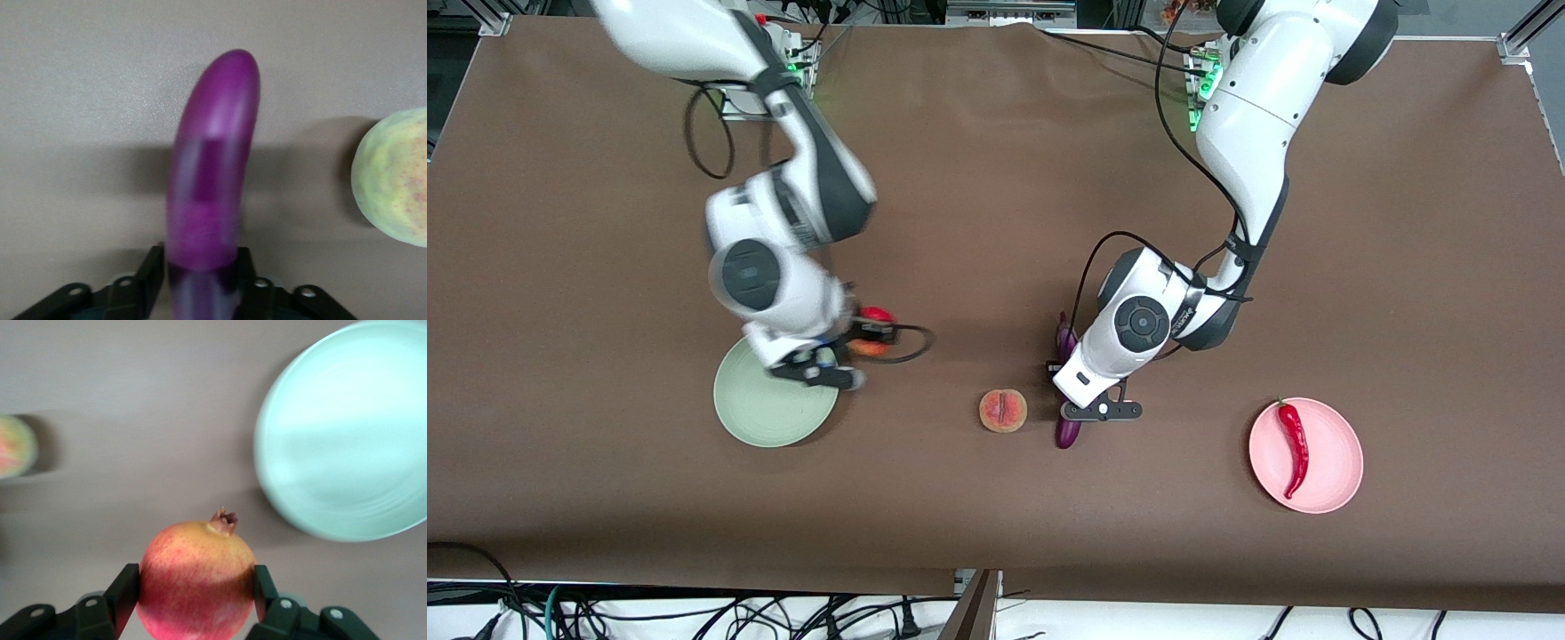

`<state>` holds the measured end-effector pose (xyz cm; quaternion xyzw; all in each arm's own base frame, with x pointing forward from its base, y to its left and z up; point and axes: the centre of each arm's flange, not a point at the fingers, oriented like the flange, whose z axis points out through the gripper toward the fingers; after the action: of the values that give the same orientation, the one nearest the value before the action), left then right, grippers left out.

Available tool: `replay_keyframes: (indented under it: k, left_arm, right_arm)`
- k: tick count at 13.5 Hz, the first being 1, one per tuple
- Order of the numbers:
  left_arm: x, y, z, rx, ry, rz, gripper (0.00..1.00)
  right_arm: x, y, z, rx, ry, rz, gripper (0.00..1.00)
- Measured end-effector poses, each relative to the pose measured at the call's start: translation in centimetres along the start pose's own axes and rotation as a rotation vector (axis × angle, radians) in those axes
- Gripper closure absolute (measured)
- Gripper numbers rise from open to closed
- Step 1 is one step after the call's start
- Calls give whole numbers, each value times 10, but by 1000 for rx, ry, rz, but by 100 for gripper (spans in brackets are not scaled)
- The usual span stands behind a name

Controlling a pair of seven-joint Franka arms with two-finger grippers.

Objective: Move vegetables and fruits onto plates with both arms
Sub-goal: 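Lower the eggplant onto the pink plate while the right gripper drops the pomegranate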

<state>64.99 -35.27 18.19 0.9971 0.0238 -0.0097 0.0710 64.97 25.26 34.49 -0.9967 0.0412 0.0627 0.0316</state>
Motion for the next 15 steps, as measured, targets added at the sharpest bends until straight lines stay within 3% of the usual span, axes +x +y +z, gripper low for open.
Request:
replay_keyframes:
  k: [1, 5, 7, 8, 10, 13, 15]
  left_arm:
    - [2, -1, -1, 0, 4, -2, 61]
    - [40, -46, -42, -4, 77, -53, 61]
    - [72, -106, -87, 4, 95, -38, 62]
    - [86, -140, -109, 12, 93, -7, 62]
    - [103, -203, -132, 43, 99, 62, 62]
    - [117, -284, -141, 151, 107, 126, 62]
    - [119, -320, -140, 173, 97, 149, 62]
  right_arm:
    - [12, 38, 5, 0, -10, -43, 26]
    - [41, 120, 41, 11, -16, -202, 26]
    - [42, 123, 47, 25, -25, -218, 11]
    - [40, 116, 44, 35, -26, -215, 1]
    - [32, 93, 31, 45, -28, -146, 0]
    - [5, 13, 14, 80, -16, 14, 0]
    - [-18, -65, 2, 140, 49, 135, 0]
